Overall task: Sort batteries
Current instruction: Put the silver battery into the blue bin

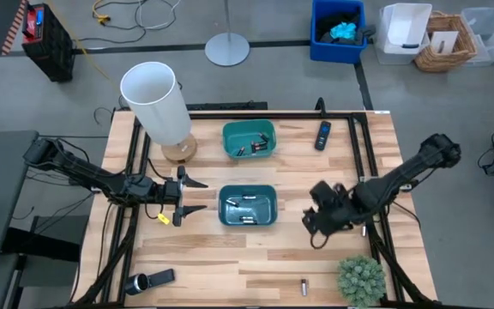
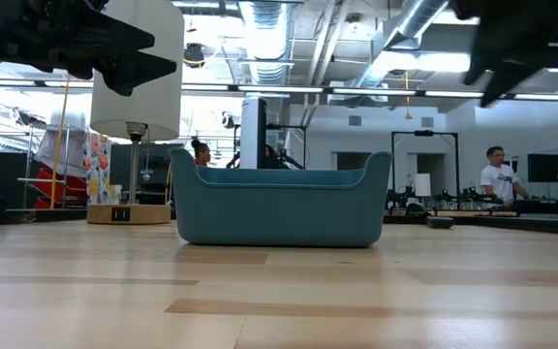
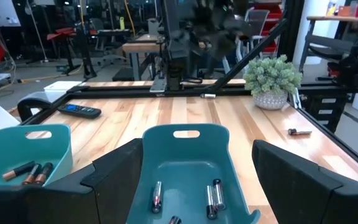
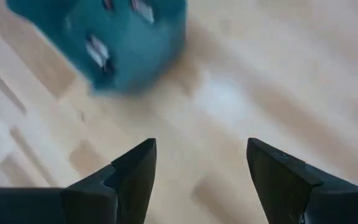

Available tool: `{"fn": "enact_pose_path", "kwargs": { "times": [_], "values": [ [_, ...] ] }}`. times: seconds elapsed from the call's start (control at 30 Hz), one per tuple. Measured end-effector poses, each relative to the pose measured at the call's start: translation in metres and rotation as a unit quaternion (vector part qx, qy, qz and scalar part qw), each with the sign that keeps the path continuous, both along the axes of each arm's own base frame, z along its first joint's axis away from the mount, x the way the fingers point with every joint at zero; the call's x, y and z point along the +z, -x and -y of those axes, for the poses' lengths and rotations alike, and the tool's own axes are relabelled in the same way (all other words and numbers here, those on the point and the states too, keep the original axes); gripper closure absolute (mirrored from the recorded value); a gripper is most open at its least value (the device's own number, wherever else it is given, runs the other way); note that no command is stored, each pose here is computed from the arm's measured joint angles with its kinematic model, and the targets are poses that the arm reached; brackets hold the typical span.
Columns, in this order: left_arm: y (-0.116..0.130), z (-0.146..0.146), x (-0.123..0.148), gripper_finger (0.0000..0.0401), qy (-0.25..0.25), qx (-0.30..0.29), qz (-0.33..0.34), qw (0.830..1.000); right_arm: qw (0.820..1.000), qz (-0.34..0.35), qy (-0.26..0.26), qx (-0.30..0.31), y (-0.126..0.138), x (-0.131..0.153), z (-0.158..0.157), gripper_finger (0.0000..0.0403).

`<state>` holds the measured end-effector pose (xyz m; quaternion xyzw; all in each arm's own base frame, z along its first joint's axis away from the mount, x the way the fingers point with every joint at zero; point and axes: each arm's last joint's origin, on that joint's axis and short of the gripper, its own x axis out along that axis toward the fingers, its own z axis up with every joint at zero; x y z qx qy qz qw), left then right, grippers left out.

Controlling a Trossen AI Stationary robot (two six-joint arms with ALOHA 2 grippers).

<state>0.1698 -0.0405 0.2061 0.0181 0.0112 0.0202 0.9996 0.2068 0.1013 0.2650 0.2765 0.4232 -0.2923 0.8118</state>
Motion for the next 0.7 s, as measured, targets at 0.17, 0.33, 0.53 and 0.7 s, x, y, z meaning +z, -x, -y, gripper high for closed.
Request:
{"fn": "enact_pose_path", "kwargs": {
  "times": [0.17,0.33,0.53,0.7],
  "values": [
    [0.000,0.000,0.000,0.0107,0.011,0.000,0.001,1.000,0.990,-0.105,-0.075,-0.058,0.008,-0.023,-0.021,0.0139],
    [0.000,0.000,-0.001,0.0107,0.010,0.000,-0.003,1.000,0.955,-0.231,-0.103,-0.156,0.021,-0.037,-0.027,0.0139],
    [0.000,0.000,-0.003,0.0107,0.006,0.000,-0.012,1.000,0.906,-0.317,-0.143,-0.241,0.020,-0.050,-0.032,0.0139],
    [0.000,0.000,-0.003,0.0107,-0.006,0.000,-0.013,1.000,0.883,-0.342,-0.152,-0.283,0.011,-0.065,-0.035,0.0139]
  ]
}}
